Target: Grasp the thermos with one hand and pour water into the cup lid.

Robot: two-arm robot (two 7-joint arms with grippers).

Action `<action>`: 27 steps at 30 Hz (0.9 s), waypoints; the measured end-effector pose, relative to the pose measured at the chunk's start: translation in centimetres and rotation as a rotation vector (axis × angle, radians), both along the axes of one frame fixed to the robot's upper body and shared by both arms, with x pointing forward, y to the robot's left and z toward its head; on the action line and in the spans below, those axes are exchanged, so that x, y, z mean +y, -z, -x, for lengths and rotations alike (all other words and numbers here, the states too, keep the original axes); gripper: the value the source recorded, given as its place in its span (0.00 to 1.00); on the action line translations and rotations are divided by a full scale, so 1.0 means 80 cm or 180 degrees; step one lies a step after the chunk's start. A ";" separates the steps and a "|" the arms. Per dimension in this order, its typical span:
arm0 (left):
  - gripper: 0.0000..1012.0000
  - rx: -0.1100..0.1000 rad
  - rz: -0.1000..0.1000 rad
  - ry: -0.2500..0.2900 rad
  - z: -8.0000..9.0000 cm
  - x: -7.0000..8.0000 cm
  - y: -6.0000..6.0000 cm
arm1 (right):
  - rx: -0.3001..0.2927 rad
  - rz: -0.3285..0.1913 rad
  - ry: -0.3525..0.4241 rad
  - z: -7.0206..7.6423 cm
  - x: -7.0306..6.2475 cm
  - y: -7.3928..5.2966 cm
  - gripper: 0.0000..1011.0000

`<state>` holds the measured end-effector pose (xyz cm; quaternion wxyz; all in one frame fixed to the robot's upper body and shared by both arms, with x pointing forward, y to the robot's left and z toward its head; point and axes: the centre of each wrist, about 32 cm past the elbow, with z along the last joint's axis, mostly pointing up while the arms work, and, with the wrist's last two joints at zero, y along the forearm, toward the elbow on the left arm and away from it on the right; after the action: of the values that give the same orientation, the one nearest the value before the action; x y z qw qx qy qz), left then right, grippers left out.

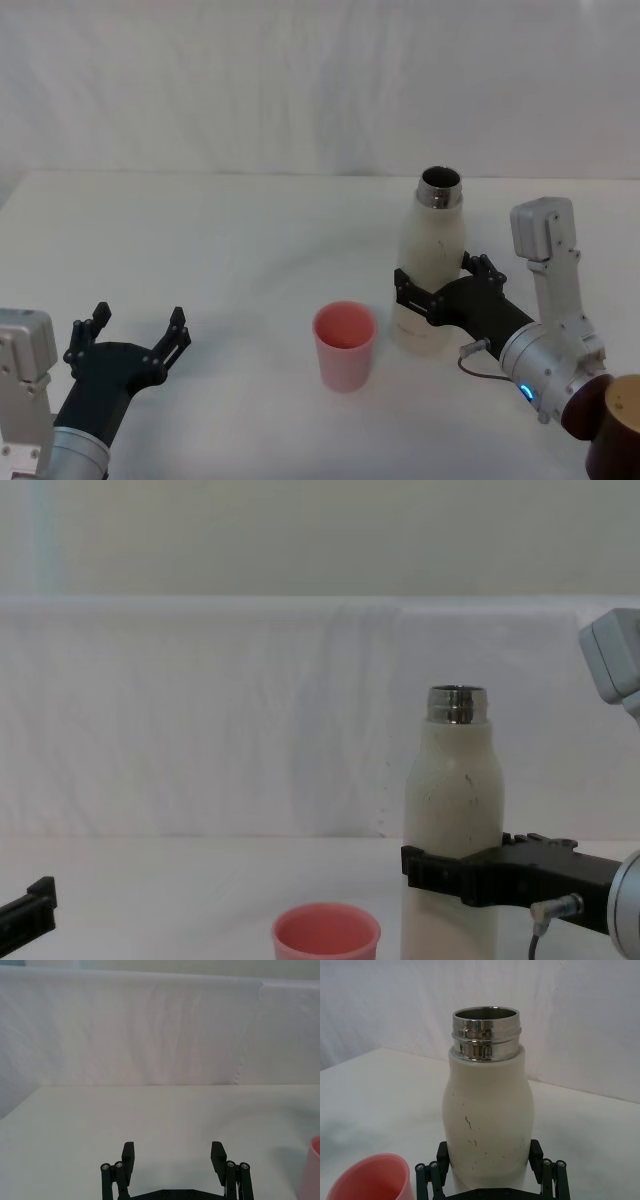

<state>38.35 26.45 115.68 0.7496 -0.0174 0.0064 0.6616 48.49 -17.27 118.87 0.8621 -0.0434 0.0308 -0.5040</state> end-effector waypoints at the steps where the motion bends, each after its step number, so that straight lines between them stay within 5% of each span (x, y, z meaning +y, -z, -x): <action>1: 0.99 0.0000 0.0000 0.0000 0.000 0.000 0.000 | 0.0000 0.0001 0.0000 0.000 0.000 0.000 0.99; 27: 0.99 0.0000 0.0000 0.0000 0.000 0.000 0.000 | -0.0027 0.0033 -0.0012 0.002 0.002 -0.001 0.99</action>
<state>38.35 26.45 115.68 0.7496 -0.0174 0.0064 0.6616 48.32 -17.12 118.95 0.8629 -0.0458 0.0246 -0.5027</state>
